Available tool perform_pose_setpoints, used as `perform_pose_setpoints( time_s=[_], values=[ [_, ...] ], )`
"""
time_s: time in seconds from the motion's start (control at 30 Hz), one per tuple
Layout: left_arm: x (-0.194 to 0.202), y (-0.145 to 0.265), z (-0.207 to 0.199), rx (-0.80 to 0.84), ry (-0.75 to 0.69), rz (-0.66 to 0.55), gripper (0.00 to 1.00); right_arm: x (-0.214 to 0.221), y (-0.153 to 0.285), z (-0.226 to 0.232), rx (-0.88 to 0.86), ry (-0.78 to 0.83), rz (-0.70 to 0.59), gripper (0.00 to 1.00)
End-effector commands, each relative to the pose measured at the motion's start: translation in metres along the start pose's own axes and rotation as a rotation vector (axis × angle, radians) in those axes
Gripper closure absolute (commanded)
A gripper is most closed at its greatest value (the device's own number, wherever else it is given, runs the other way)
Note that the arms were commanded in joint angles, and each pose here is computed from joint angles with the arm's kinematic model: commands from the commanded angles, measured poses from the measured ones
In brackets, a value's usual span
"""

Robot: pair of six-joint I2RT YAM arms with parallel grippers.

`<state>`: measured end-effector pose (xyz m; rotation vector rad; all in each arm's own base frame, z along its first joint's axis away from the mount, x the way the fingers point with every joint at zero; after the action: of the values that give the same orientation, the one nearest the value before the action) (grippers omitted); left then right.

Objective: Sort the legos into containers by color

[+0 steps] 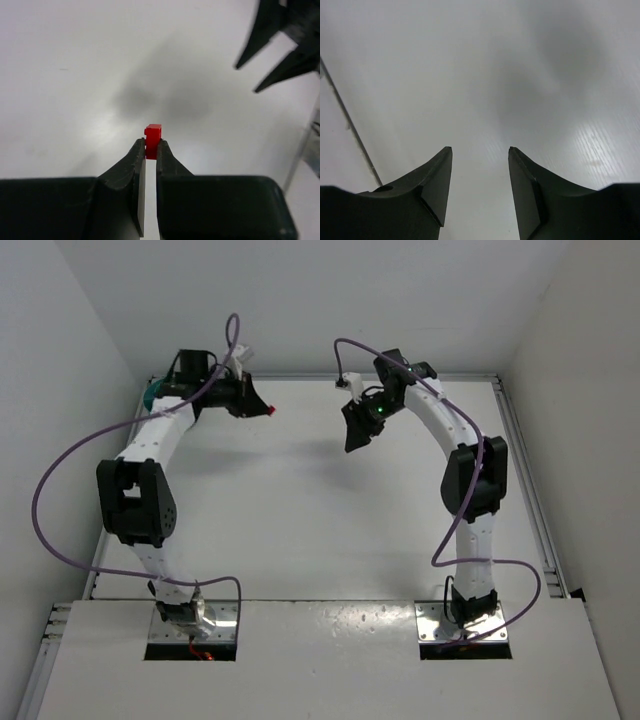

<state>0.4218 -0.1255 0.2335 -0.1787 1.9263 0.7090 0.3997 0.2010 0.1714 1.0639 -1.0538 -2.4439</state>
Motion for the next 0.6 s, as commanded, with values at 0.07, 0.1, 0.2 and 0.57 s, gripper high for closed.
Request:
perform_pose_setpoints(
  time_s=[0.07, 0.1, 0.2, 0.57],
  values=[
    [-0.034, 0.062, 0.064, -0.397, -0.149, 0.028, 0.98, -0.008, 0.034, -0.006, 0.154, 0.034, -0.059, 0.51],
    [-0.033, 0.073, 0.077, -0.447, -0.177, 0.05, 0.98, -0.003, 0.032, -0.01, 0.174, 0.024, -0.039, 0.51],
    [-0.023, 0.094, 0.101, -0.583, -0.208, 0.128, 0.98, -0.001, 0.031, -0.008, 0.188, 0.038, -0.027, 0.51],
    [-0.021, 0.15, 0.168, -0.809, -0.17, 0.153, 0.98, 0.0, 0.025, -0.012, 0.214, 0.044, -0.012, 0.51]
  ],
)
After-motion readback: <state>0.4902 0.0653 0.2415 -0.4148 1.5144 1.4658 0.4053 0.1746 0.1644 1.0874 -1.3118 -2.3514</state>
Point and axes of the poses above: each gripper's point midway between its finger pads, its own y axis back along the fingers, its own z axis along the line the jaws close on, x = y × z, the point moved 5 cm from there along y, back along the fingers, and after that the axes turned 9 degrees about -y, right-handed, at the moved point
